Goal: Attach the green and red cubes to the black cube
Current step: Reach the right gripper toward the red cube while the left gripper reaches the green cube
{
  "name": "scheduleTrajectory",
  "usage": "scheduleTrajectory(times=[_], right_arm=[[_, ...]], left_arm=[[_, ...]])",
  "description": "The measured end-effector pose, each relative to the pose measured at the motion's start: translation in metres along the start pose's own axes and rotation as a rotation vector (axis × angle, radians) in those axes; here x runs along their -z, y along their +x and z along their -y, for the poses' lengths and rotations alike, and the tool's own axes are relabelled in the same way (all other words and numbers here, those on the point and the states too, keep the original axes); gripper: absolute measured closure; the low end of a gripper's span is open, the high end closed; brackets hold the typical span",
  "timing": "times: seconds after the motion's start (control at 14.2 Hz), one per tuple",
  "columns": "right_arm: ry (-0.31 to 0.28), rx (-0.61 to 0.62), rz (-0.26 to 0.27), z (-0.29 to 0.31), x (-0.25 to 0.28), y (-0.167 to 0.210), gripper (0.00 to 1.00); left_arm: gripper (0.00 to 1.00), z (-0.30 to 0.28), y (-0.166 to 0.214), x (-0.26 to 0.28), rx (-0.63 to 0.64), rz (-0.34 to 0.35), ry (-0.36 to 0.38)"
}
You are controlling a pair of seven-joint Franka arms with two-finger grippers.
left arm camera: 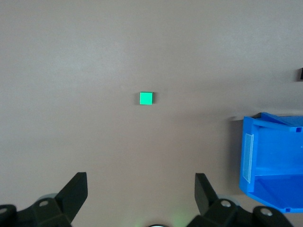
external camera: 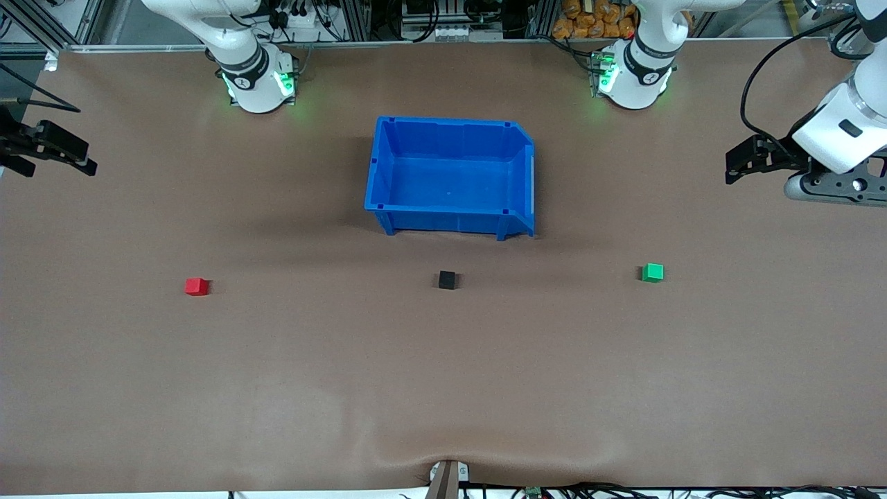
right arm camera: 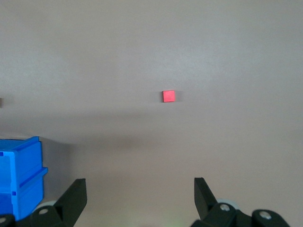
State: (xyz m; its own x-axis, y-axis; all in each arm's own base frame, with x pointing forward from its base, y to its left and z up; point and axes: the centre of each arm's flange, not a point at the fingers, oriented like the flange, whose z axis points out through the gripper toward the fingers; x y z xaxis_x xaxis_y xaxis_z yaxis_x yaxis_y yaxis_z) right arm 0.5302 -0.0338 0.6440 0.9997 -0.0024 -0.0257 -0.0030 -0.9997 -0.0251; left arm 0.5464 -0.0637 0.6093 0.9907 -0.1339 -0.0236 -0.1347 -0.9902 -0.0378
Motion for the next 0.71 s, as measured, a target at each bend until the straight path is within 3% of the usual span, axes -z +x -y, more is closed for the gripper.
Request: scheduleTrajectory(times=[0.42, 0.71], right_arm=[[0.002, -0.028, 0.013, -0.014, -0.002, -0.002, 0.0], [0.002, -0.041, 0.035, -0.02, -0.016, 0.008, 0.0]], left_arm=[[0.0, -0.01, 0.002, -0.012, -0.008, 0.003, 0.001], [0.0, 0.002, 0.01, -0.033, 0.099, 0.042, -0.001]])
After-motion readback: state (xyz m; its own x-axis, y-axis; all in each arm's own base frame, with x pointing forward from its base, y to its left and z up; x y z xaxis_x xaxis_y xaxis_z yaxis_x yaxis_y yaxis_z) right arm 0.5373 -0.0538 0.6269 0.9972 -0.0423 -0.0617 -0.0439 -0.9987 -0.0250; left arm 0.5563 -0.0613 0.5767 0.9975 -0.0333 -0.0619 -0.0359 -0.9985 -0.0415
